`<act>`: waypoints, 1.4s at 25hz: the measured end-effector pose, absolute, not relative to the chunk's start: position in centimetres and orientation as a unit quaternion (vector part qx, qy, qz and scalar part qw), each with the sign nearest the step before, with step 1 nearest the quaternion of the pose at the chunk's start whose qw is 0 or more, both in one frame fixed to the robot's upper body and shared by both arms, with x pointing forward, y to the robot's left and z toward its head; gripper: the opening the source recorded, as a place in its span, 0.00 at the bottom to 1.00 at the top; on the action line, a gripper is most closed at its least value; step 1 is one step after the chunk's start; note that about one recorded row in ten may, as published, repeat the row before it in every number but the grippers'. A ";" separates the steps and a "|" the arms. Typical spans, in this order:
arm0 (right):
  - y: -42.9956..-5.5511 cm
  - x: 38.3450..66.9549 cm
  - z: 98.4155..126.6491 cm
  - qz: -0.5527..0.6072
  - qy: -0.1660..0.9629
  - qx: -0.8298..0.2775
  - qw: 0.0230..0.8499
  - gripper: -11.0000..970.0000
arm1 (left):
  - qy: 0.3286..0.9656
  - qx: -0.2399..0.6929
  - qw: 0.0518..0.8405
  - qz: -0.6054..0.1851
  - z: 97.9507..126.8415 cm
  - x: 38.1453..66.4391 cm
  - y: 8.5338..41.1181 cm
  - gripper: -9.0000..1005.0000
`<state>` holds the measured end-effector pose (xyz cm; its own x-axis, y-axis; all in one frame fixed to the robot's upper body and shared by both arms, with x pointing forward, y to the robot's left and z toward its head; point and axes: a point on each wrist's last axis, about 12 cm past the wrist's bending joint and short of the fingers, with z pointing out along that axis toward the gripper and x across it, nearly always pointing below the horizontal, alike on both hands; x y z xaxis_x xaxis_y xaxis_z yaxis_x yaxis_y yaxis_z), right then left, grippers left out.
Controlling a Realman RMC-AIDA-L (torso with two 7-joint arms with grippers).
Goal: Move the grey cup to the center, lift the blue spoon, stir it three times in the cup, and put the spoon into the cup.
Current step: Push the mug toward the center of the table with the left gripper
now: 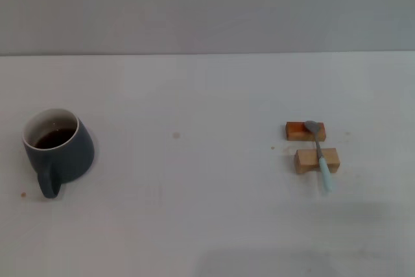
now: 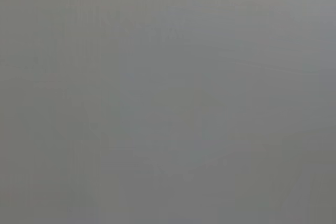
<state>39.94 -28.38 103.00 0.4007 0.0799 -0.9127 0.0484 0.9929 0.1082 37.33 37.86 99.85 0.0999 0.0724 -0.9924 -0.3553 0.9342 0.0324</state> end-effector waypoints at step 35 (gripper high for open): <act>-28.3 39.9 103.1 0.012 0.544 0.061 0.836 0.73 | 0.703 0.007 0.698 0.136 99.8 45.8 35.5 0.01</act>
<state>39.88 -28.34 103.08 0.4069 0.0867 -0.9093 0.0465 0.9922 0.1154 45.78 35.50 99.81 -0.0245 0.1996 -0.9796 -0.1791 0.9631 0.2008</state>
